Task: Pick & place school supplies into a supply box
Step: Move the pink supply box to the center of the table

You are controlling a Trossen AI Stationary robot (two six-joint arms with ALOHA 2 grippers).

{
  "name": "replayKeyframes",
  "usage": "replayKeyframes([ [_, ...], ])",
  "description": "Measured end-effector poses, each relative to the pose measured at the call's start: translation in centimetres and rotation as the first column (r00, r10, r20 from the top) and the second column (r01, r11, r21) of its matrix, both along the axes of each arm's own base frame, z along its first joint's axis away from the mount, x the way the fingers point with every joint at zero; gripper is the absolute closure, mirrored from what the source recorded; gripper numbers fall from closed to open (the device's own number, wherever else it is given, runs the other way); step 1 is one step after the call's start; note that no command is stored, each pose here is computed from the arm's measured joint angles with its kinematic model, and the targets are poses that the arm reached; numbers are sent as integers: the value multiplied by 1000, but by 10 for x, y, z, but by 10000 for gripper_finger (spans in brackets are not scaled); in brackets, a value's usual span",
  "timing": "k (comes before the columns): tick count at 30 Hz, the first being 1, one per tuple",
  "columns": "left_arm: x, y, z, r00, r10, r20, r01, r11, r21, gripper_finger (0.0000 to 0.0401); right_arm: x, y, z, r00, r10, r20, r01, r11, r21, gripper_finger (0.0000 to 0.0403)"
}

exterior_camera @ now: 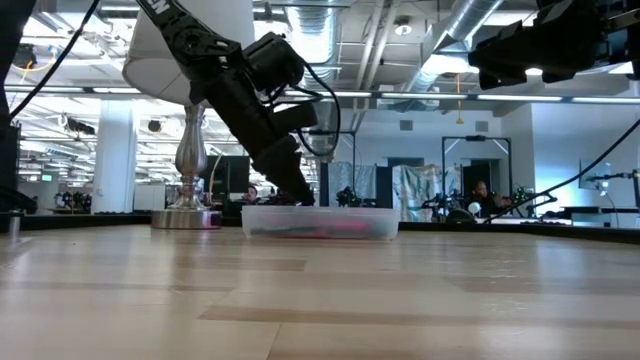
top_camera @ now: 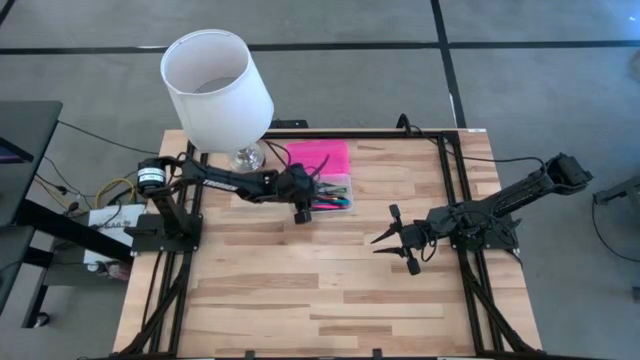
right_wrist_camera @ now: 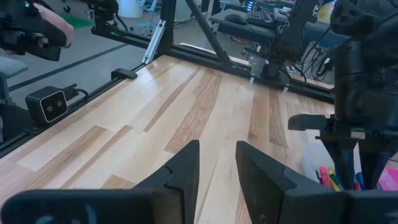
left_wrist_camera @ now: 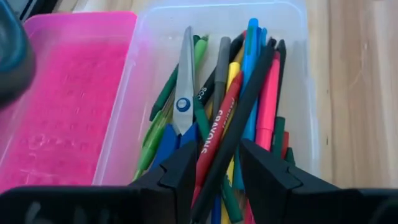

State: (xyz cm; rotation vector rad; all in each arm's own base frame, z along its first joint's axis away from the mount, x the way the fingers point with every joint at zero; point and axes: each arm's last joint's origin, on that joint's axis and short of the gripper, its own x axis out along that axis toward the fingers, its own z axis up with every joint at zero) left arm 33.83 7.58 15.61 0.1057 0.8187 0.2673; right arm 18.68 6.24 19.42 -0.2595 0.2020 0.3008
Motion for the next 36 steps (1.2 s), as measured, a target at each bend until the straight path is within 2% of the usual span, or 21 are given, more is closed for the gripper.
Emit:
replayKeyframes([
  [4, -2, 8, 0, 1000, -11, 18, 13, 998, -67, 281, 0, 0, 0, 1000, 0, 0, 0, 1000, 0, 303],
  [8, -2, 11, 0, 999, -28, 26, 31, 995, -95, 264, 0, 0, 0, 1000, 0, 0, 0, 1000, 0, 303],
  [14, -1, 11, -5, 999, -33, 17, 35, 995, -97, 230, 0, 0, 0, 1000, 0, 0, 0, 1000, 0, 303],
  [21, 3, 12, -22, 999, -39, -19, 37, 996, -85, 198, 0, 0, 0, 1000, 0, -1, 0, 1000, 0, 303],
  [27, 4, 12, -23, 999, -40, -15, 38, 995, -88, 193, 0, 0, -1, 1000, 0, -8, 0, 1000, -3, 303],
  [36, 5, 9, -23, 998, -68, 15, 69, 980, -188, 193, 0, 0, -1, 1000, 0, -10, 0, 1000, -4, 303],
])
